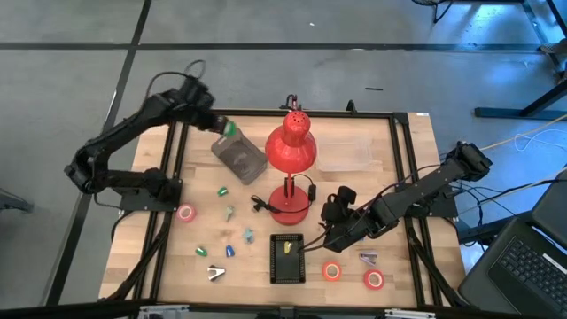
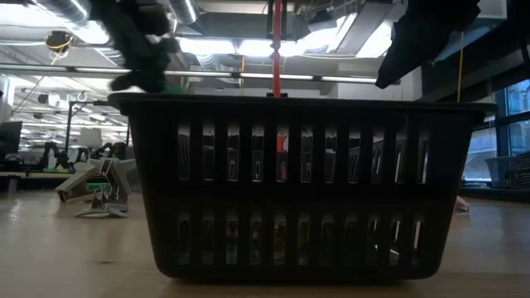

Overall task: Pick and place Stapler, Stapler remover, tape
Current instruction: Put the dark green tape into the black transparent bin, then put the pink staple remover into the transparent bin

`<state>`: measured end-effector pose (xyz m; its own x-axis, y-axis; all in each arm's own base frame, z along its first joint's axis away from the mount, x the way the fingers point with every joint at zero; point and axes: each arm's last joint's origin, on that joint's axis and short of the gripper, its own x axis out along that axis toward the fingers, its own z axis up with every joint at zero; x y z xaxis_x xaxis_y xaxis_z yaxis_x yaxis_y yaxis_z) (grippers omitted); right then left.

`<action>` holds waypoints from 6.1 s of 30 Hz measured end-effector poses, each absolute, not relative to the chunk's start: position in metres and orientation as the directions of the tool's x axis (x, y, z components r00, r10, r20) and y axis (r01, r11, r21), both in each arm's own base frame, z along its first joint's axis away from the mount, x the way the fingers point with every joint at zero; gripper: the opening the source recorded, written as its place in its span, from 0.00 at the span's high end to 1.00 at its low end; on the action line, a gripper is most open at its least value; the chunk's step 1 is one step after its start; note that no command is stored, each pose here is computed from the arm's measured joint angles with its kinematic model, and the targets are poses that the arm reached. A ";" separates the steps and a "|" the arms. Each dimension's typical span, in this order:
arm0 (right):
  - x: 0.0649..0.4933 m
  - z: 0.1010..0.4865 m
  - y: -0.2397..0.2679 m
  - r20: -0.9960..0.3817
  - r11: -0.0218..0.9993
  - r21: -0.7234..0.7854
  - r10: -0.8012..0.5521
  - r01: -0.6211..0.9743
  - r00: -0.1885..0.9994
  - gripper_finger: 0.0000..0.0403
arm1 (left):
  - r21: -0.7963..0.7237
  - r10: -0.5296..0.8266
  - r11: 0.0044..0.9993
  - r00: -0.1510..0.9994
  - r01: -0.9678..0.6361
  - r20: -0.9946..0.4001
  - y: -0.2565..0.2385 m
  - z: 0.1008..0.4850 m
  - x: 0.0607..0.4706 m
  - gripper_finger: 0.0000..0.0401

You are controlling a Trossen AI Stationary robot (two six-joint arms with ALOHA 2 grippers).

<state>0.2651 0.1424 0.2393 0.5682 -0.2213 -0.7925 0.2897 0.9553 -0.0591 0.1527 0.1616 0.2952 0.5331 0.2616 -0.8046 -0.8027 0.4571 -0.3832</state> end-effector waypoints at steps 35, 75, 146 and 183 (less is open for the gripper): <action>0.264 0.239 0.143 -0.798 0.956 -0.060 -0.219 0.287 0.562 0.46 | -0.111 0.127 0.749 0.306 -0.653 -0.944 0.186 0.161 0.269 0.93; 0.244 0.236 0.163 -0.811 0.947 -0.045 -0.220 0.319 0.541 0.45 | -0.174 0.239 0.831 0.622 -0.528 -0.746 0.062 0.324 0.174 0.52; 0.221 0.143 0.092 -0.933 0.415 0.109 -0.271 0.903 0.237 0.98 | -0.351 0.098 0.904 0.919 -0.242 -0.382 -0.040 0.232 0.152 0.53; 0.239 0.283 0.025 -0.841 0.522 -0.381 -0.538 0.764 -0.052 1.00 | -0.312 0.211 0.890 0.908 -0.331 -0.362 -0.036 0.232 0.151 0.53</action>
